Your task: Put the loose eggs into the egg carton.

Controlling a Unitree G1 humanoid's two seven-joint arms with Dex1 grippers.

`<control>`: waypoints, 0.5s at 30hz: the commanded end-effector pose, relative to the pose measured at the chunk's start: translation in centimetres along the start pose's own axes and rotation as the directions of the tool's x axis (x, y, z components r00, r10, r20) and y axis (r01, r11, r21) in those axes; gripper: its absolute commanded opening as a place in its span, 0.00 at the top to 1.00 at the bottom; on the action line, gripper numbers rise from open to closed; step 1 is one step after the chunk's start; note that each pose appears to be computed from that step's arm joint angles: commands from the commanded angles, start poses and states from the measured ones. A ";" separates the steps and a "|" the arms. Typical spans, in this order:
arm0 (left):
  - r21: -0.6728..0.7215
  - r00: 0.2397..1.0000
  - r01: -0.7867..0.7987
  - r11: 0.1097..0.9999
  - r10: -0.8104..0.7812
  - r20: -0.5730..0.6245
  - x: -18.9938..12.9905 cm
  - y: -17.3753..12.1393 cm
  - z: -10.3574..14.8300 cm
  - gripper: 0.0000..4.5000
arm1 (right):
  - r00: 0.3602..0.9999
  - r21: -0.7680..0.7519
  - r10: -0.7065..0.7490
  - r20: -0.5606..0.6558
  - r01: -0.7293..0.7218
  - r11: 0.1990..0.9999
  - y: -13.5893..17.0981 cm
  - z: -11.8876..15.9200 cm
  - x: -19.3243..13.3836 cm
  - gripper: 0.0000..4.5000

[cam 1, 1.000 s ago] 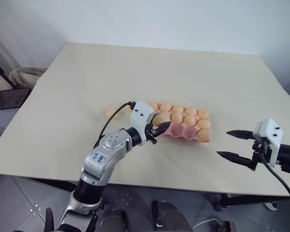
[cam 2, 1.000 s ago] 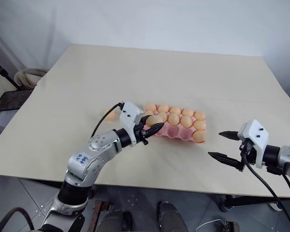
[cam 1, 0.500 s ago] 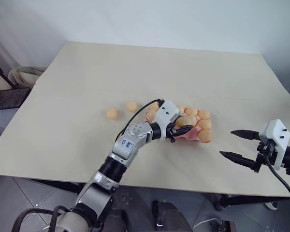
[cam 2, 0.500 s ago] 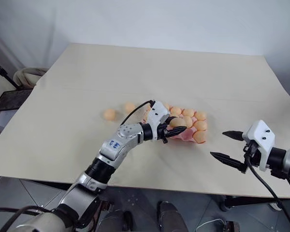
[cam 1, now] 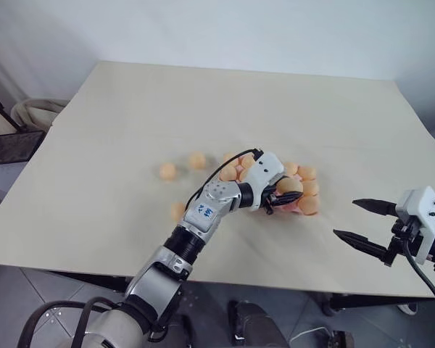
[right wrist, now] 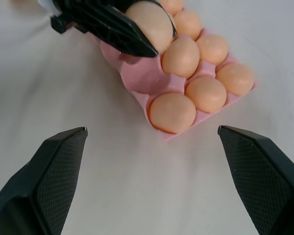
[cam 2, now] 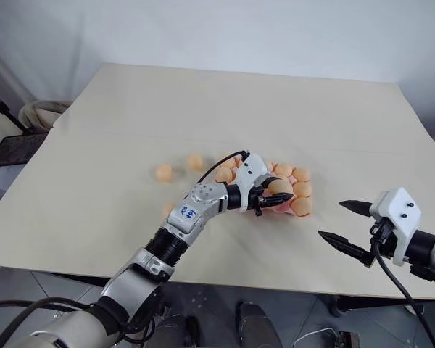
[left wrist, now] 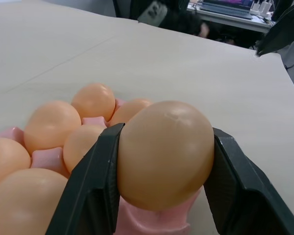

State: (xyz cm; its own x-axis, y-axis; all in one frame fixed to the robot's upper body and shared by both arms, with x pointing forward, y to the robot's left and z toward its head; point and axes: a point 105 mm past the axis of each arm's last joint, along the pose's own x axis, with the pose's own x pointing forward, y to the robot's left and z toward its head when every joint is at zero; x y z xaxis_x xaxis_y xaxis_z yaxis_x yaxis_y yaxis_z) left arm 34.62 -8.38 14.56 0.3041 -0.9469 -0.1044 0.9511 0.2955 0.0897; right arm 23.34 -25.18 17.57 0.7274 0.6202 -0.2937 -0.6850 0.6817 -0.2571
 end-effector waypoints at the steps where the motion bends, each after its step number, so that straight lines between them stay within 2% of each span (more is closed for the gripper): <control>1: 0.045 0.999 0.013 0.999 -0.015 0.029 0.6 -0.1 1.5 0.56 | 0.996 -0.031 -0.057 0.076 0.059 0.998 -0.2 1.8 -1.3 0.00; 15: 0.078 0.994 0.100 0.992 -0.096 -0.044 1.8 -0.8 0.8 0.56 | 0.974 -0.050 -0.194 0.120 0.201 0.978 1.2 1.3 -2.4 0.00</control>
State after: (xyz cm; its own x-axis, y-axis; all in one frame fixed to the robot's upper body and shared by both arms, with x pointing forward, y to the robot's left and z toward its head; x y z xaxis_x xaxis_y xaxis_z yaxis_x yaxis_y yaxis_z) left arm 34.98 -9.21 13.53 0.2533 -0.9487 -0.1891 0.9655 0.2357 0.1109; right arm 21.11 -25.41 17.75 0.8325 0.5242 -0.1794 -0.5537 0.7761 -0.3019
